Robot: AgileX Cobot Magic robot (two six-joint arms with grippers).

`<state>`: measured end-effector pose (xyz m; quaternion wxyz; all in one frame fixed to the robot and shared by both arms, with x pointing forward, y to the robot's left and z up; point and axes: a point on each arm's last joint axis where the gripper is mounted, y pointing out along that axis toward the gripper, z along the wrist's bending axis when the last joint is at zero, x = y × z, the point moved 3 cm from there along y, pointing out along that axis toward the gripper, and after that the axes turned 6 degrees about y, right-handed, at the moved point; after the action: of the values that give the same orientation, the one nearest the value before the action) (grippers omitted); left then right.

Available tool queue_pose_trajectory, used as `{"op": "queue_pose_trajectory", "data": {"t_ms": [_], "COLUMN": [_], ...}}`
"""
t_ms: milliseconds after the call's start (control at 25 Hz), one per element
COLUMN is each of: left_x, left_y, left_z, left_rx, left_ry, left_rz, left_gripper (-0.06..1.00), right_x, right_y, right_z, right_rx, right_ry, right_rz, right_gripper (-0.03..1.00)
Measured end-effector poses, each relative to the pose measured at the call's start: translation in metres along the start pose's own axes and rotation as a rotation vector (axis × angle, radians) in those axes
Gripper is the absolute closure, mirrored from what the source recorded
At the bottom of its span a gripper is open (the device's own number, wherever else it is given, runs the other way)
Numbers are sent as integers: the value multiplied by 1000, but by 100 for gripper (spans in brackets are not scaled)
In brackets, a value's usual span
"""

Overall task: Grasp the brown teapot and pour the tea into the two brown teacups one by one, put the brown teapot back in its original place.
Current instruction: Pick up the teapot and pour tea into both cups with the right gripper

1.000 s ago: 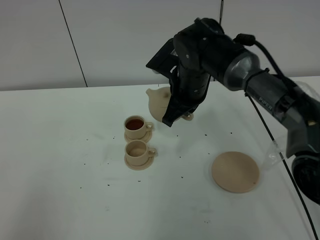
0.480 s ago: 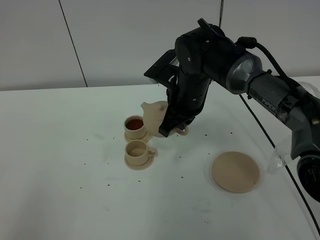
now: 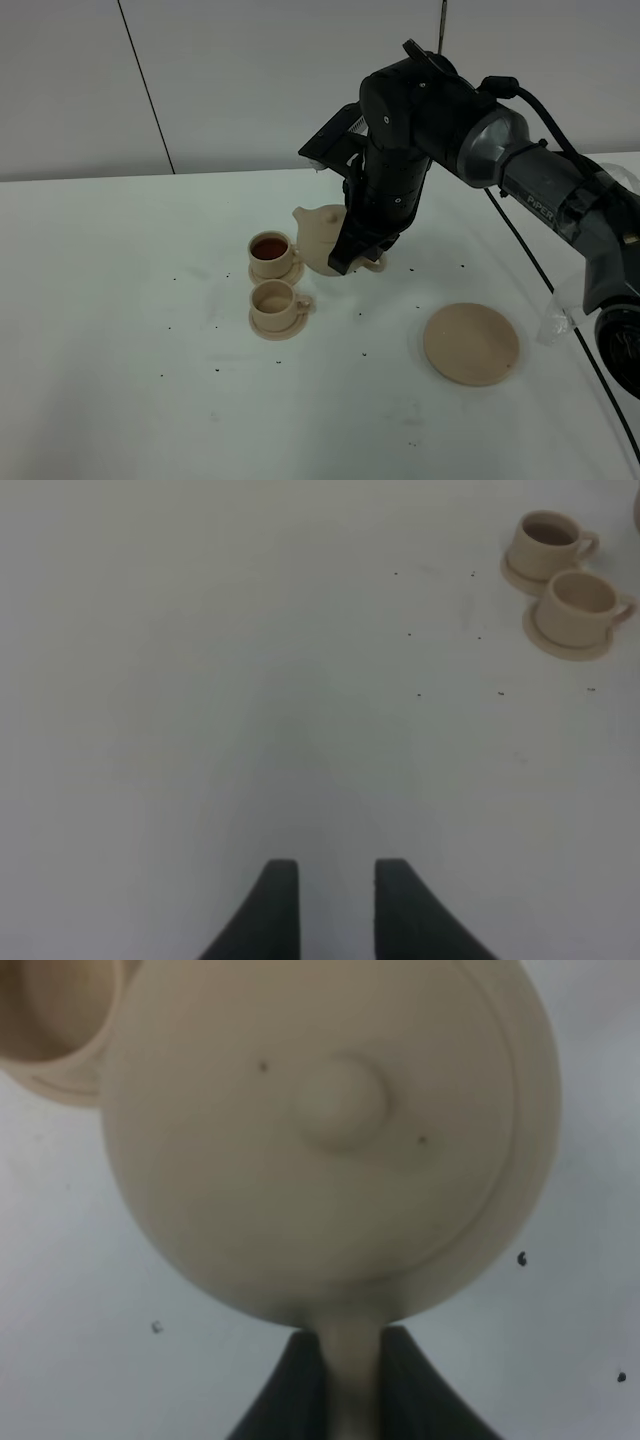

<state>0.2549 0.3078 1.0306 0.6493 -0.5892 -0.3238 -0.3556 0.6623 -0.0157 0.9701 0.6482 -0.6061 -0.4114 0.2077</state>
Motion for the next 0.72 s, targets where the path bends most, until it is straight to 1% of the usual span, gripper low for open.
{"op": "queue_pose_trajectory", "data": {"t_ms": [720], "left_x": [0], "left_y": [0], "left_z": [0], "left_rx": [0], "left_ry": [0], "left_rz": [0], "left_gripper": [69], "right_x": [0], "right_y": [0], "right_z": [0], "right_rx": [0], "right_ry": [-4], "right_rz": [-1], "right_gripper": [87]}}
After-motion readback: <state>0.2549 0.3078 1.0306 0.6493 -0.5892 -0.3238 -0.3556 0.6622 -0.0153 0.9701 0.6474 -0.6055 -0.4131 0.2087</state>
